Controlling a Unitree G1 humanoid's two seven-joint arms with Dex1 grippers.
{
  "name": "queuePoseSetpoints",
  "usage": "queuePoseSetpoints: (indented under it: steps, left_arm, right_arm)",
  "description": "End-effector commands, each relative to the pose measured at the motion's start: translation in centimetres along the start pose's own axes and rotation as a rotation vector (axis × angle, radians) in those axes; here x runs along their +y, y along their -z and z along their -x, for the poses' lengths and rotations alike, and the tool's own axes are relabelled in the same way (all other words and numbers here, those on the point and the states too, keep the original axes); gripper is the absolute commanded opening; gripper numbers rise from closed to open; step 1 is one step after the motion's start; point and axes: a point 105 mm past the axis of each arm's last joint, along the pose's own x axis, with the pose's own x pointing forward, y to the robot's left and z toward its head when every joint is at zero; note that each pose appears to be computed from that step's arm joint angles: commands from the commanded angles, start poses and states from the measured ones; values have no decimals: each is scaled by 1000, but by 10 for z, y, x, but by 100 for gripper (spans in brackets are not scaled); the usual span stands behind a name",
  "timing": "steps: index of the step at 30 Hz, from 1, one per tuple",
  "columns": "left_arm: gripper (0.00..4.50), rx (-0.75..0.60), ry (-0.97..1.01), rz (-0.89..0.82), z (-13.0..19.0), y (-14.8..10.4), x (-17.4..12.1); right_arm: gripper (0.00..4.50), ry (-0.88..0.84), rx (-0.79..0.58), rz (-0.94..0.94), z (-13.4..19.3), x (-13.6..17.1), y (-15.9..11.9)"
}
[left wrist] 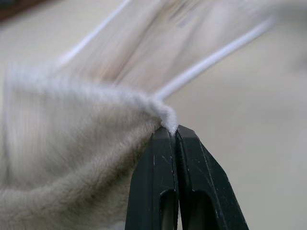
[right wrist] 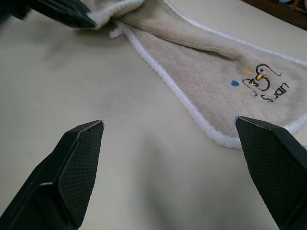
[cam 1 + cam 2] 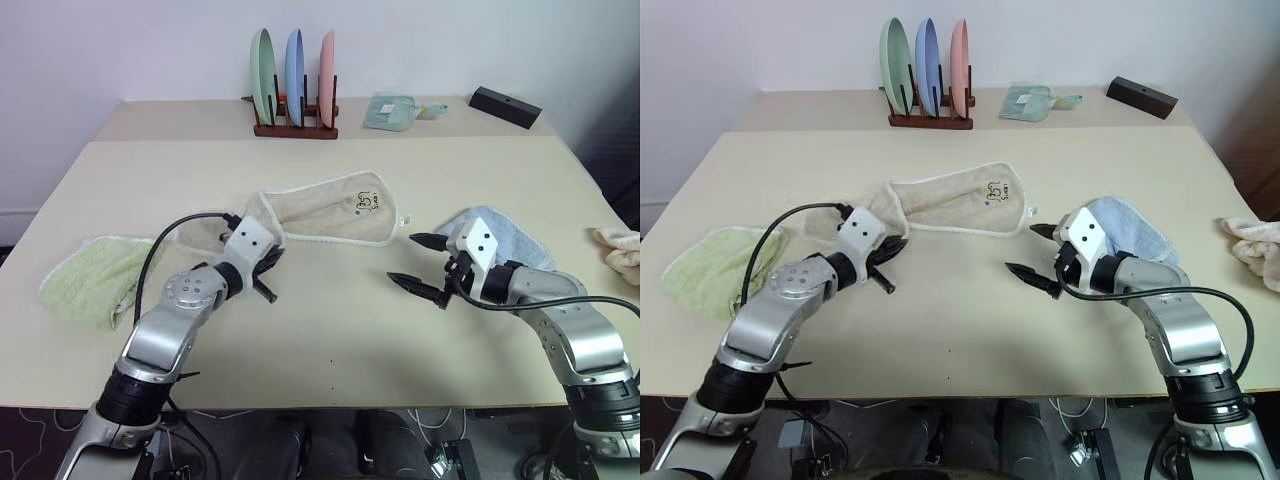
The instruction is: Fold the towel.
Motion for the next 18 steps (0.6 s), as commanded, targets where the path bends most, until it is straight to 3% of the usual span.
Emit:
queuePoseSetpoints:
  steps: [1, 5, 11, 18]
  left_arm:
    - [1, -49, 103, 11, 30, -10, -12]
    - [1, 52, 317, 104, 82, 6, -39]
    - [1, 424, 322, 198, 157, 70, -36]
    - [1, 467, 128, 207, 178, 94, -2]
  right_arm:
    - [450, -14, -36, 37, -3, -2, -10]
    - [450, -28, -30, 77, -6, -7, -12]
    - [450, -24, -16, 183, -20, -26, -22]
    - [450, 40, 14, 447, -48, -57, -37]
